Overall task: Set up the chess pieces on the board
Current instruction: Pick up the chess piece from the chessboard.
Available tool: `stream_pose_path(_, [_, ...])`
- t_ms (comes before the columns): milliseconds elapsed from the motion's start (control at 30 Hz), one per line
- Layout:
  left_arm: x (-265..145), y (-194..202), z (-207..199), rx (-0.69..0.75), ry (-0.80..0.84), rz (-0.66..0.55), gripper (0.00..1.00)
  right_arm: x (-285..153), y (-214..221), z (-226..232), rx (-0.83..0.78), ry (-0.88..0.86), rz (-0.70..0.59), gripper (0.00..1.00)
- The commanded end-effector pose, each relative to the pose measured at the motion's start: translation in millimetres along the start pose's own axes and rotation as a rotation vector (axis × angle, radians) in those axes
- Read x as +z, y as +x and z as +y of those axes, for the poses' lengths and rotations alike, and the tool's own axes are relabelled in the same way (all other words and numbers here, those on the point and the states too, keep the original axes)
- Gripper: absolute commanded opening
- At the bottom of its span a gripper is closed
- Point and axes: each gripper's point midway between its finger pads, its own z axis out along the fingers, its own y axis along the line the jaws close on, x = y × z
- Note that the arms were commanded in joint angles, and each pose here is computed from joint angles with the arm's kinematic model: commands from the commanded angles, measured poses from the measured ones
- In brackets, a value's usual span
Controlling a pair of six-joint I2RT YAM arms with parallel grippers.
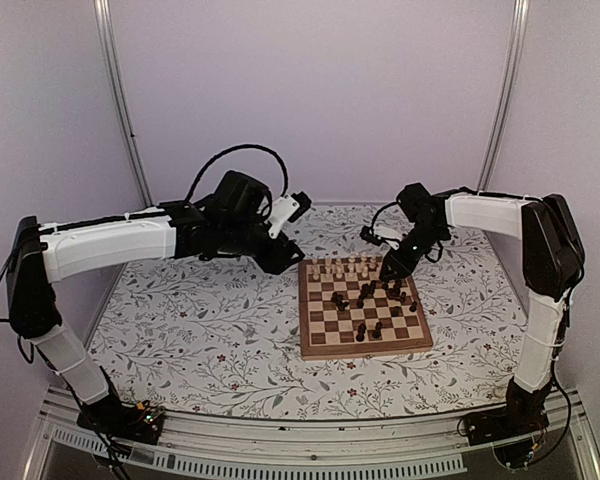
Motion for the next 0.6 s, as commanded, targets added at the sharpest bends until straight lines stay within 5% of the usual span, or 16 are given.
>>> stream_pose_path(0, [1.9,-3.2,-9.0,0.028,0.020,0.010,0.58,3.1,-4.4,2.1,-0.009,-0.004,0.009,0.22])
stream_pose_path(567, [1.6,-4.7,-20.3,0.032,0.070,0.012,0.59,8.8,3.0,3.5,-0.012,0.021,0.050,0.22])
